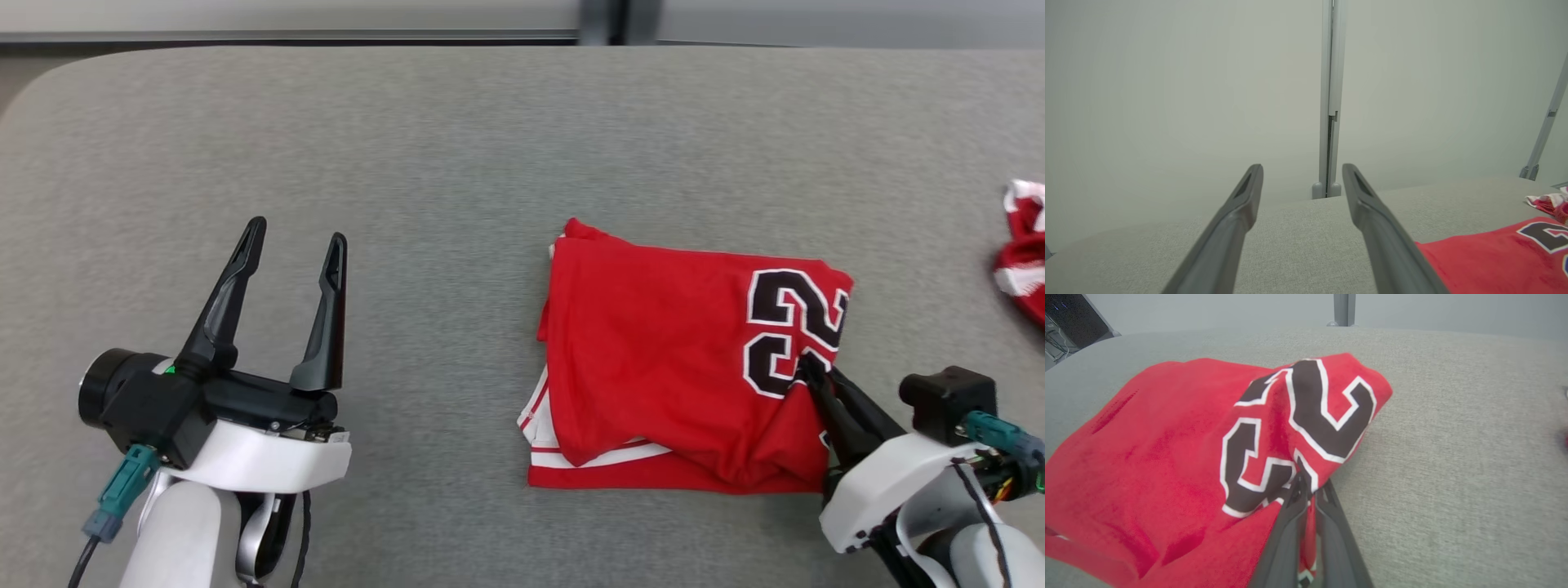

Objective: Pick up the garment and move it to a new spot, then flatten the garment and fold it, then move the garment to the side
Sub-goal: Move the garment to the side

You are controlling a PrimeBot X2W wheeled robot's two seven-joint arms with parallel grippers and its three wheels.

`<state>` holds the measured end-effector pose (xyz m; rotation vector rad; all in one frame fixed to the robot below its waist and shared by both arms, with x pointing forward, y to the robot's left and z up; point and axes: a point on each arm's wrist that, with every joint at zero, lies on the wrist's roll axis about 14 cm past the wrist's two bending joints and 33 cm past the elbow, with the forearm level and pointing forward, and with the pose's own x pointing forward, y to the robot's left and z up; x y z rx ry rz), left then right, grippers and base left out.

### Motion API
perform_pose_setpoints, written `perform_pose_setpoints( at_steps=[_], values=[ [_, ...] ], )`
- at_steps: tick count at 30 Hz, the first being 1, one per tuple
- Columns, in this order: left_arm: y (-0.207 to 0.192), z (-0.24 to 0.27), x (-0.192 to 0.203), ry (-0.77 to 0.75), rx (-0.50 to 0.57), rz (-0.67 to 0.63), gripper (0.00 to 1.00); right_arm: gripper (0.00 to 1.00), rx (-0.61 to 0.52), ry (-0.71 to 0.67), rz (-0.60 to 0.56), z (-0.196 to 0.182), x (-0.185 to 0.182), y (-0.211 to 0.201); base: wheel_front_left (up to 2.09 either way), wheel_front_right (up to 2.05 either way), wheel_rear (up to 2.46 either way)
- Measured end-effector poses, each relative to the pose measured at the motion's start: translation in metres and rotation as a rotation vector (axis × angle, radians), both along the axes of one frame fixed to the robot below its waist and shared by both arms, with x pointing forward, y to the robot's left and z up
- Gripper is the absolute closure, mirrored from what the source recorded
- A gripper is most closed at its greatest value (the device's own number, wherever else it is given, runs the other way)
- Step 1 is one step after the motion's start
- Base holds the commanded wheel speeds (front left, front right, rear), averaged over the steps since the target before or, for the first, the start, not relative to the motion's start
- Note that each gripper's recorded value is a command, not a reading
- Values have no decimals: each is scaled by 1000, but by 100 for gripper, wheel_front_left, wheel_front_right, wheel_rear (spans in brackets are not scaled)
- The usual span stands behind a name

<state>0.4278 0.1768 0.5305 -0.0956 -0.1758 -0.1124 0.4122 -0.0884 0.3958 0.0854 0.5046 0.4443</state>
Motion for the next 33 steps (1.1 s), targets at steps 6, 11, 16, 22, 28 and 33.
perform_pose_setpoints(
  at_steps=[6,11,16,22,28,33],
  values=[
    [-51,1,22,-32,0,-162,0,100,-74,-29,-141,14,-10,-65,0,0,0],
    [-91,1,39,-59,-7,-285,0,100,-118,-98,-234,33,-3,-105,0,0,0],
    [-127,-10,58,-65,-30,-394,0,100,-199,-173,-355,48,23,-168,0,0,0],
    [-149,-26,77,-66,-55,-469,0,100,-307,-248,-507,63,55,-249,0,0,0],
    [-158,-47,90,-54,-50,-521,0,100,-382,-229,-596,48,76,-303,0,0,0],
    [-154,-69,96,-16,-46,-524,0,13,-397,-157,-672,14,79,-330,0,0,0]
  ],
)
